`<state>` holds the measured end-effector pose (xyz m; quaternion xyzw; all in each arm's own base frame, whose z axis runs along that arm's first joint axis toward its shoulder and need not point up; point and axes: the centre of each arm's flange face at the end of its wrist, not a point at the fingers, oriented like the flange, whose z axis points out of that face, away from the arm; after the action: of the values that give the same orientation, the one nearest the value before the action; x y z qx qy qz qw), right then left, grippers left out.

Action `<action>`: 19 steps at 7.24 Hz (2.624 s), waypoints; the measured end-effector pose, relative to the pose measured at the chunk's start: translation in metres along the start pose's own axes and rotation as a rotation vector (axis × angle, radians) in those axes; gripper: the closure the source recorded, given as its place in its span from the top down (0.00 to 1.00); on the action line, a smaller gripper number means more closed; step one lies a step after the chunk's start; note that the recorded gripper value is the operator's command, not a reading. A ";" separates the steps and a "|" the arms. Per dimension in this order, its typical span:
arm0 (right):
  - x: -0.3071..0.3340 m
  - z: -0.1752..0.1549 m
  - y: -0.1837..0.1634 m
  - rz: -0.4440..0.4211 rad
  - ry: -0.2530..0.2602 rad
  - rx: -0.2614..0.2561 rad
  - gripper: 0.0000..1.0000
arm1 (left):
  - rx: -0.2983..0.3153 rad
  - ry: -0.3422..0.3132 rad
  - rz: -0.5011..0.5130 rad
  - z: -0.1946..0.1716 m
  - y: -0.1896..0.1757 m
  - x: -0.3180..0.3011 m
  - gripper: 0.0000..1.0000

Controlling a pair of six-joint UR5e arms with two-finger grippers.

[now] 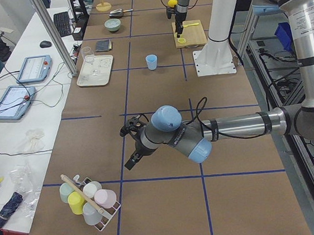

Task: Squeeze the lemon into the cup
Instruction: 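Carry the lemon slice with the right gripper over the blue cup, then lower the lemon slice into the blue cup and open the right gripper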

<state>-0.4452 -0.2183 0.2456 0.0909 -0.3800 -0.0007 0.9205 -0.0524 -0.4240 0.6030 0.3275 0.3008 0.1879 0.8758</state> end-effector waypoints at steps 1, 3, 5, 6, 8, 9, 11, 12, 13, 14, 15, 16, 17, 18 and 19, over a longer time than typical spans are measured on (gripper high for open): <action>-0.026 -0.015 -0.024 0.016 -0.004 -0.009 0.27 | -0.001 0.000 0.000 0.000 0.001 0.000 1.00; -0.069 -0.023 -0.080 0.061 -0.013 -0.014 0.27 | -0.001 0.000 -0.001 0.000 0.001 0.000 1.00; -0.116 -0.014 -0.144 0.104 0.008 -0.007 0.27 | 0.001 -0.001 0.000 -0.001 0.001 0.001 1.00; -0.141 -0.006 -0.177 0.126 0.026 -0.004 0.27 | 0.001 -0.001 0.000 -0.001 0.001 0.001 1.00; -0.171 0.017 -0.220 0.143 0.044 0.004 0.28 | 0.001 -0.001 0.000 -0.002 0.000 0.001 1.00; -0.175 0.028 -0.227 0.145 0.050 0.004 0.28 | 0.001 -0.001 -0.001 -0.002 0.000 0.001 1.00; -0.170 0.042 -0.227 0.146 0.063 -0.013 0.30 | 0.001 0.000 -0.002 -0.001 0.000 0.001 1.00; -0.167 0.048 -0.224 0.145 0.070 -0.021 0.31 | 0.002 0.000 -0.002 -0.001 0.000 0.001 1.00; -0.164 0.052 -0.222 0.143 0.074 -0.026 0.34 | 0.002 0.000 -0.002 -0.001 0.000 0.001 1.00; -0.164 0.052 -0.220 0.142 0.073 -0.028 0.38 | 0.003 0.000 -0.001 -0.002 -0.001 0.002 1.00; -0.165 0.050 -0.218 0.140 0.068 -0.030 0.85 | 0.003 0.000 -0.001 -0.002 -0.001 0.002 1.00; -0.165 0.048 -0.216 0.138 0.062 -0.033 1.00 | 0.003 0.000 -0.002 -0.001 -0.001 0.002 1.00; -0.166 0.045 -0.215 0.136 0.055 -0.033 1.00 | 0.002 0.001 -0.003 -0.001 0.000 0.001 1.00; -0.166 0.038 -0.215 0.127 0.042 -0.034 1.00 | -0.001 0.002 -0.006 -0.001 0.000 0.001 1.00; -0.158 0.030 -0.224 0.102 0.029 -0.042 1.00 | -0.007 0.003 -0.015 0.001 0.000 0.001 1.00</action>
<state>-0.5629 -0.4323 0.1185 0.0521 -0.3707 0.0394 0.9264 -0.0510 -0.4234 0.6028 0.3219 0.3040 0.1832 0.8777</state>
